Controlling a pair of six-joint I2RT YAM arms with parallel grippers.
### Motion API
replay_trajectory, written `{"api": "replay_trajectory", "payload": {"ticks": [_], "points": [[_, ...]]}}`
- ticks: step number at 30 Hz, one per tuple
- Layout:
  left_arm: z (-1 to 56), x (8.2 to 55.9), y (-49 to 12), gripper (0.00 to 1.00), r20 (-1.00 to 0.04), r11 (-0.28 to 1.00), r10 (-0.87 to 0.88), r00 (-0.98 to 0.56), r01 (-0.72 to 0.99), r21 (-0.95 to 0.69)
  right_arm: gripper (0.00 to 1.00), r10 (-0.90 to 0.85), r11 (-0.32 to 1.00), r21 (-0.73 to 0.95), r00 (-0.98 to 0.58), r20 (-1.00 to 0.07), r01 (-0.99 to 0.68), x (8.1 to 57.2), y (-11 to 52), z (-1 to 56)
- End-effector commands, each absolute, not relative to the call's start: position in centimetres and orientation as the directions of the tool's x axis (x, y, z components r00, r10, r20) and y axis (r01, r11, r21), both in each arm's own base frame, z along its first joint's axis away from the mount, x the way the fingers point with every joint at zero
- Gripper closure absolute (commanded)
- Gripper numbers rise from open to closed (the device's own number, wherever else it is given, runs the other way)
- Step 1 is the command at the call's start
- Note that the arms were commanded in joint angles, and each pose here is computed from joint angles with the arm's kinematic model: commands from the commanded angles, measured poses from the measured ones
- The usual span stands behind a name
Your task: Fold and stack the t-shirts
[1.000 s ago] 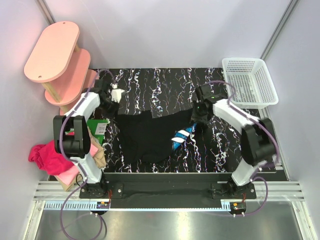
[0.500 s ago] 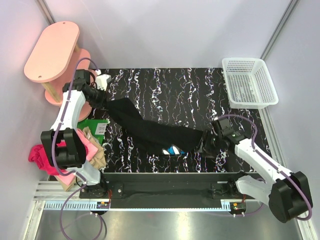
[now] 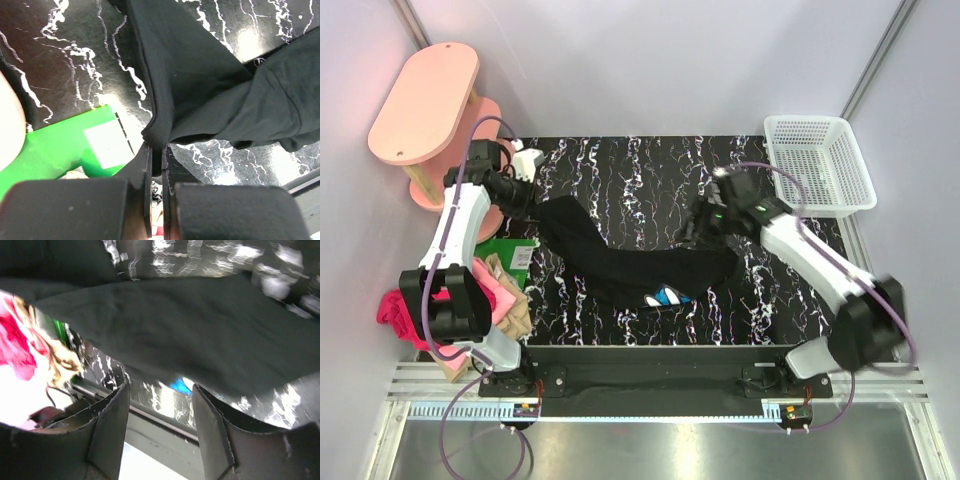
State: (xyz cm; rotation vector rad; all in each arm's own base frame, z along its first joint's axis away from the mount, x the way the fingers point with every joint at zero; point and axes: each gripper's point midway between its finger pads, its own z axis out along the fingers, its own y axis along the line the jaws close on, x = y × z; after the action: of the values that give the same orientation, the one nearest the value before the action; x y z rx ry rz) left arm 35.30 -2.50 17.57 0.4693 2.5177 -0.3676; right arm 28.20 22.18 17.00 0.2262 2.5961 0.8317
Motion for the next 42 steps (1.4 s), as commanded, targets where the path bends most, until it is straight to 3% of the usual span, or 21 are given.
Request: {"api": "replay_trajectory", "payload": {"ticks": [1,2,9,15,23,26,27,29,33,42], "points": [[18.0,34.6,-4.1,1.0,-0.566,0.888,0.248,-0.786,0.418,-0.192,0.38,0.019,0.783,0.581,-0.926,-0.377,-0.22,29.5,32.1,16.6],[17.7,34.5,-4.2,1.0,-0.561,0.887,0.251,-0.789,0.419,-0.193,0.37,-0.047,0.749,0.585,-0.905,-0.423,-0.312,28.9,35.7,18.7],[18.0,34.1,-5.3,1.0,-0.566,0.878,0.276,-0.777,0.443,-0.181,0.35,-0.317,0.795,0.375,-0.854,-0.412,-0.476,27.9,42.8,11.1],[17.9,33.9,-5.1,1.0,-0.564,0.878,0.285,-0.775,0.447,-0.172,0.34,-0.36,0.795,0.359,-0.857,-0.369,-0.489,27.5,44.1,7.8],[20.4,34.0,-5.7,1.0,-0.611,0.869,0.273,-0.743,0.464,-0.175,0.35,-0.344,0.783,0.361,-0.835,-0.429,-0.507,29.5,46.6,9.1],[22.1,33.8,-5.5,1.0,-0.635,0.87,0.283,-0.719,0.471,-0.146,0.63,-0.339,0.784,0.374,-0.845,-0.413,-0.496,29.4,47.0,8.7],[22.7,33.8,-5.4,1.0,-0.643,0.87,0.287,-0.71,0.474,-0.135,0.8,-0.337,0.792,0.37,-0.853,-0.399,-0.486,29.2,46.7,8.2],[23.0,33.7,-5.3,1.0,-0.647,0.871,0.291,-0.704,0.475,-0.125,0.9,-0.329,0.8,0.365,-0.857,-0.396,-0.476,29.1,46.3,8.2],[23.2,33.6,-5.4,1.0,-0.65,0.869,0.294,-0.701,0.48,-0.124,1.0,-0.324,0.819,0.344,-0.865,-0.383,-0.459,28.4,44.9,7.6],[23.3,33.6,-5.2,1.0,-0.653,0.871,0.298,-0.696,0.479,-0.112,1.0,-0.302,0.837,0.294,-0.838,-0.455,-0.461,28.5,42.5,10.6]]}}
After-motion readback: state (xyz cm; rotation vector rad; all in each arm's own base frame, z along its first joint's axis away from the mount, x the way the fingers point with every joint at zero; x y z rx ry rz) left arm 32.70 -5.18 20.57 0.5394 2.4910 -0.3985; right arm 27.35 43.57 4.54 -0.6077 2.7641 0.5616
